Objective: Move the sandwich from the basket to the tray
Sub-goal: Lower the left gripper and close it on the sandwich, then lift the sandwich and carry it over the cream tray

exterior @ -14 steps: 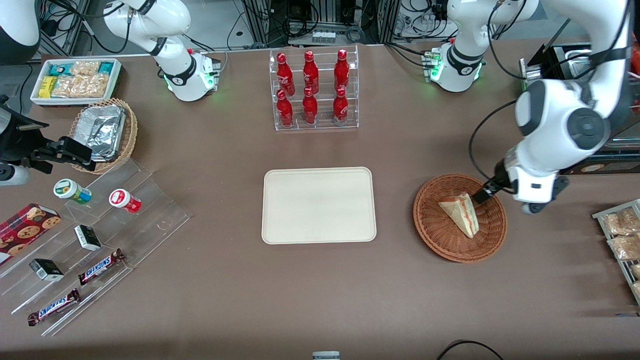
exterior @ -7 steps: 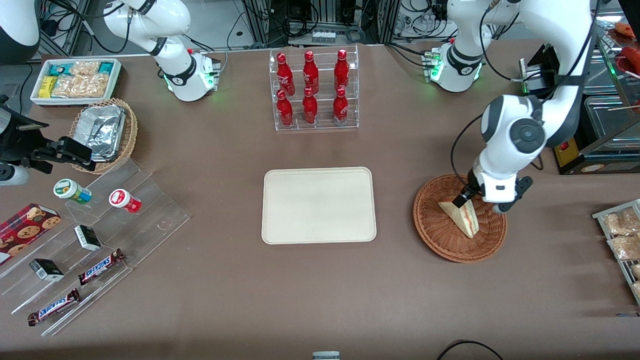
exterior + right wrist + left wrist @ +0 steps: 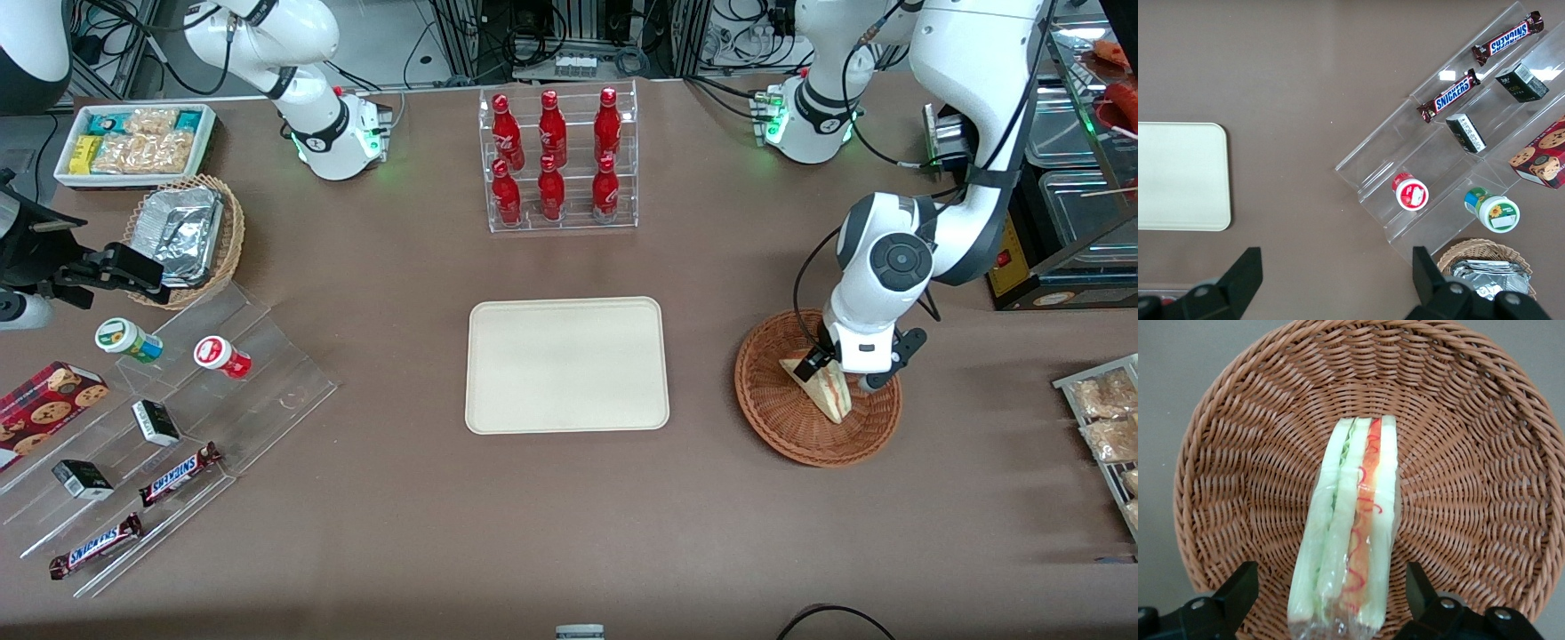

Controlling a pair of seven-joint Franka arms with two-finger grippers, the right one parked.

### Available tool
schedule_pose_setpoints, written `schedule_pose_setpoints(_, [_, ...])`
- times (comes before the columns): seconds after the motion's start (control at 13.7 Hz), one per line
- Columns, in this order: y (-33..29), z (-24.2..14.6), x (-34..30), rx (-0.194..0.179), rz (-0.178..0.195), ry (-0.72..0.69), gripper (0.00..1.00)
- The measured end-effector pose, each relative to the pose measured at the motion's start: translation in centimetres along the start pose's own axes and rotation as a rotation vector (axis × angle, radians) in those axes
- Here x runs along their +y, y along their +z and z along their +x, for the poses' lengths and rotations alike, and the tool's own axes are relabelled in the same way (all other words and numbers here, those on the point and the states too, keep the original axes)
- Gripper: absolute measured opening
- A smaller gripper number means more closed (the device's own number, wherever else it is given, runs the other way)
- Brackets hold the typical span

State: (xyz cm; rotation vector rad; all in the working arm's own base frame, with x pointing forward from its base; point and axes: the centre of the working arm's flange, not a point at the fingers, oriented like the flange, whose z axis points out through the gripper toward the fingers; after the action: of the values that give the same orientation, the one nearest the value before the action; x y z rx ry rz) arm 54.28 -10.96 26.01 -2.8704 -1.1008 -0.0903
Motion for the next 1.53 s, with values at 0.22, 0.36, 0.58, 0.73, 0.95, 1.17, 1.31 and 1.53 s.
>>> schedule_pose_setpoints(0.22, [-0.7,0.8,0.3,0.010,-0.010,-0.013,0.62])
schedule_pose_setpoints(0.36, [-1.0,0.9,0.6,0.001,0.010,-0.012,0.42])
schedule_pose_setpoints(0.58, [-1.5,0.5,0.7,-0.016,0.049,-0.002,0.24])
schedule_pose_setpoints(0.73, [-3.2,0.2,0.7,-0.031,0.093,0.014,0.14])
schedule_pose_setpoints(0.95, [-9.5,-1.4,2.2,-0.054,0.174,0.085,0.14])
schedule_pose_setpoints(1.17, [-16.8,-5.1,6.2,-0.039,0.165,0.185,0.14])
schedule_pose_setpoints(1.31, [-18.9,-10.0,9.4,-0.032,0.128,0.298,0.14])
schedule_pose_setpoints(1.53, [-17.9,-17.4,14.2,-0.066,0.064,0.455,0.14])
